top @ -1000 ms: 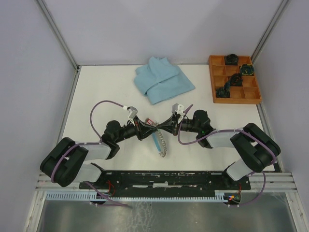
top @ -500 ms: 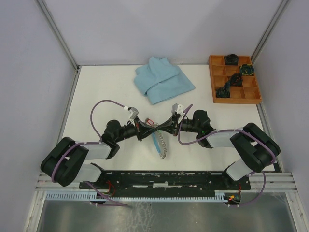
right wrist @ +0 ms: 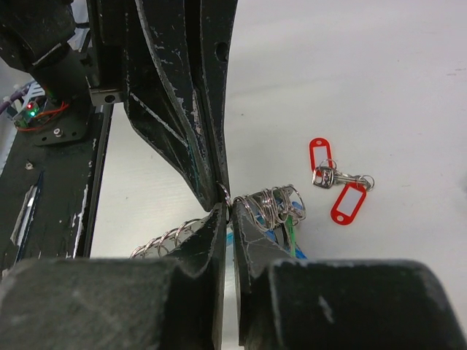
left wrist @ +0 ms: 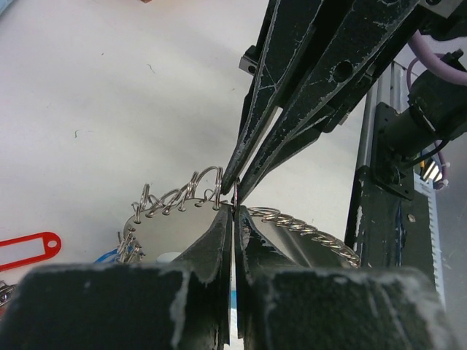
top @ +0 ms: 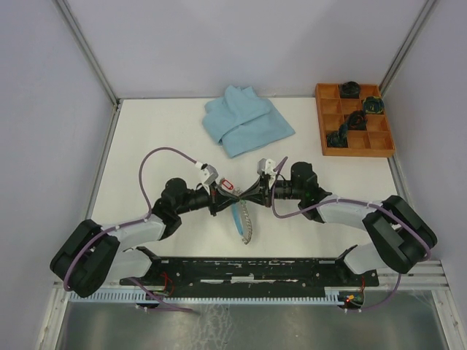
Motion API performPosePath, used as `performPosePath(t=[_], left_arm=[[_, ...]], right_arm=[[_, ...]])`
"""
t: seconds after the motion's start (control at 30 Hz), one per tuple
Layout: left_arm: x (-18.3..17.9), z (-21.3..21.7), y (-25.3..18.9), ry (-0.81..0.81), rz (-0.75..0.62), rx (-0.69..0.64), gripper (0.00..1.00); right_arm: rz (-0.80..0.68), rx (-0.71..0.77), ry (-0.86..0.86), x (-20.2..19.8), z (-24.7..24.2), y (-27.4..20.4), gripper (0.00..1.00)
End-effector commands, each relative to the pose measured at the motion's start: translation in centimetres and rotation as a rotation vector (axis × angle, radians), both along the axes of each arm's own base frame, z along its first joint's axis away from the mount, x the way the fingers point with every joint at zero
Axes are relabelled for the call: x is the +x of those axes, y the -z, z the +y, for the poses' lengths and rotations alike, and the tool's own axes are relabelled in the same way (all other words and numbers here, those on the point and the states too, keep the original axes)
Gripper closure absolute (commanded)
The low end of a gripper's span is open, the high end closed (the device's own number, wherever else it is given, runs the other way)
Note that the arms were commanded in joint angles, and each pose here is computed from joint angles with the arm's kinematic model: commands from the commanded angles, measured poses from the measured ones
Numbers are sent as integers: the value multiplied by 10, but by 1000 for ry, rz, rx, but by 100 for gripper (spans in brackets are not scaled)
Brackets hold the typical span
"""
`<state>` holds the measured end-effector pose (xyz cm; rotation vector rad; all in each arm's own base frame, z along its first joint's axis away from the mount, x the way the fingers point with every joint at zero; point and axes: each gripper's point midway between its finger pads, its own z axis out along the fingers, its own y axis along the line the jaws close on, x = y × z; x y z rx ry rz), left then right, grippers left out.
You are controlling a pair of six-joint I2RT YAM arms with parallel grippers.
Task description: Put the keys on the keyring
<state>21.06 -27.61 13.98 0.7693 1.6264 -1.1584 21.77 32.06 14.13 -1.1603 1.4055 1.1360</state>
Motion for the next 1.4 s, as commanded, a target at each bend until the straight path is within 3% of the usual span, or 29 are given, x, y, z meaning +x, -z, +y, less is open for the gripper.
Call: performPosePath(t=[0.0,0.4,1.37], left_arm=[[11,-5,-28,3,-160,6,97],[10,-9,-24,18,-182,87,97],[4,-21,-14,75,-170,176,97]], right_arm=[[-33,-38,-61,-6,1,-8,86],[-41,-126,-115,-11,-3,-12,78],[-89,-151,-129,-11,-4,-17,80]])
